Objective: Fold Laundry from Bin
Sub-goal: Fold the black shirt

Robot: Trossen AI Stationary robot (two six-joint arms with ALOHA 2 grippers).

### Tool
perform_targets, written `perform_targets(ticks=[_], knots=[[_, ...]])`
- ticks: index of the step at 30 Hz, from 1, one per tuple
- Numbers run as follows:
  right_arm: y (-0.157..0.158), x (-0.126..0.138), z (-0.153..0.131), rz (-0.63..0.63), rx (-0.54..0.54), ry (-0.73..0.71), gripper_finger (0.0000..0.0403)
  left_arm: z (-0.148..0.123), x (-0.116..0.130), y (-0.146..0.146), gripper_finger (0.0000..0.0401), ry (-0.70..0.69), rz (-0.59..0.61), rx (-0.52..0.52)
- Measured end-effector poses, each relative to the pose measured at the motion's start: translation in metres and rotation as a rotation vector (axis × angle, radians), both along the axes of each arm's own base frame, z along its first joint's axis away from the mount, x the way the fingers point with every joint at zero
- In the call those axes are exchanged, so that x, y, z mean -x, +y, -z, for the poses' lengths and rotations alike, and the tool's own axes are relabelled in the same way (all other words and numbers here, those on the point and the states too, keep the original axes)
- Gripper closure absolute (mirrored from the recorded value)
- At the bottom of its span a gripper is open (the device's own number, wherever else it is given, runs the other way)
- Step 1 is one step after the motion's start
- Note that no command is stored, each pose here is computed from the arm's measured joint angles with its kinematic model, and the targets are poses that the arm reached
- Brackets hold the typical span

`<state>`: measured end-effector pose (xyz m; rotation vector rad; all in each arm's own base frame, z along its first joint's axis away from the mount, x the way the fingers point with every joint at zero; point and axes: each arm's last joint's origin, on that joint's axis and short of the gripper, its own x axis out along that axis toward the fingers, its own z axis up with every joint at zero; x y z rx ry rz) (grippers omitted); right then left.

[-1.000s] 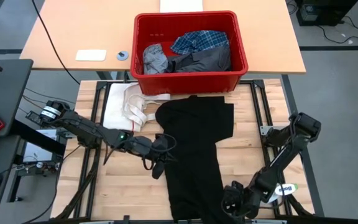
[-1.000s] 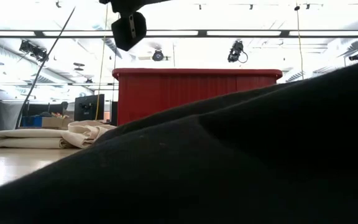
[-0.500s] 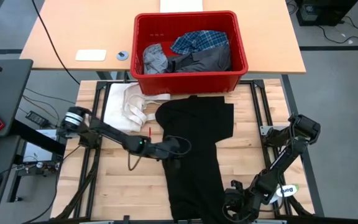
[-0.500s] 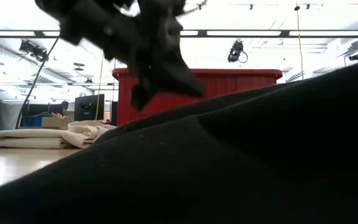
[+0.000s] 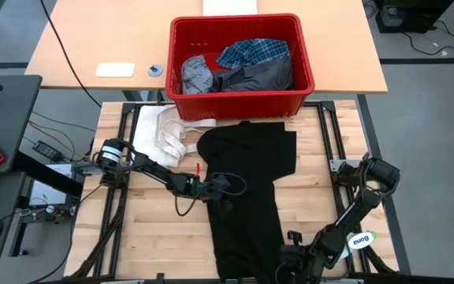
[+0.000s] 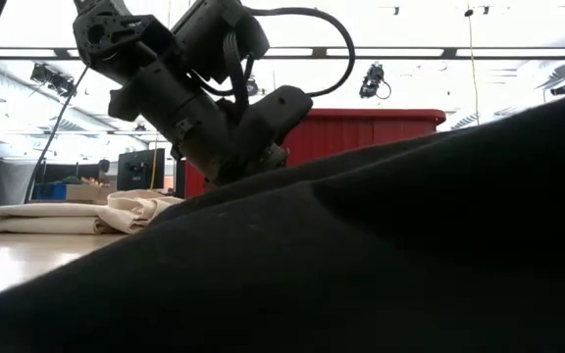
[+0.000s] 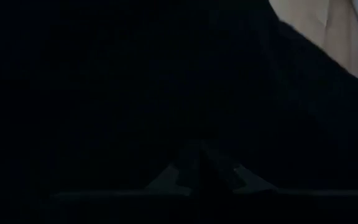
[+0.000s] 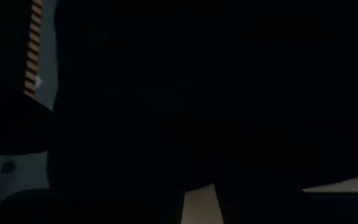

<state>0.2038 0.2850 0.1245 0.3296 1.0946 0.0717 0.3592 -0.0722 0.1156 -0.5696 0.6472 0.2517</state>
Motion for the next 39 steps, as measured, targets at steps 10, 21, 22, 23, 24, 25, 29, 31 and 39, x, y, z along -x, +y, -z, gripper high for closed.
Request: perform_targets(ticks=[10, 21, 22, 23, 24, 25, 29, 31, 39], knots=[[0.028, 0.016, -0.004, -0.169, -0.060, 0.057, 0.0343, 0.004, 0.002, 0.011, 0.0383, 0.067, -0.050, -0.007], [0.039, 0.019, -0.009, -0.200, -0.154, 0.047, 0.0362, 0.003, 0.001, 0.019, 0.0383, 0.055, -0.076, -0.013], [0.040, 0.018, -0.009, -0.204, -0.162, 0.041, 0.0364, 0.003, 0.001, 0.019, 0.0383, 0.055, -0.075, -0.014], [0.040, 0.019, -0.010, -0.207, -0.167, 0.042, 0.0365, 0.003, 0.001, 0.019, 0.0383, 0.055, -0.075, -0.014], [0.040, 0.019, -0.010, -0.208, -0.169, 0.047, 0.0366, 0.003, 0.001, 0.019, 0.0383, 0.055, -0.075, -0.014], [0.040, 0.019, -0.009, -0.209, -0.172, 0.055, 0.0368, 0.003, 0.001, 0.019, 0.0383, 0.054, -0.075, -0.014], [0.040, 0.020, -0.012, -0.195, -0.195, 0.075, 0.0375, 0.002, -0.001, 0.017, 0.0383, 0.031, -0.032, 0.017], [0.039, 0.020, -0.020, -0.189, -0.216, 0.064, 0.0378, -0.003, -0.005, 0.014, 0.0383, -0.025, 0.061, 0.047], [0.021, 0.027, -0.050, -0.093, -0.155, 0.036, 0.0385, -0.019, -0.008, 0.001, 0.0384, -0.129, 0.286, 0.177]])
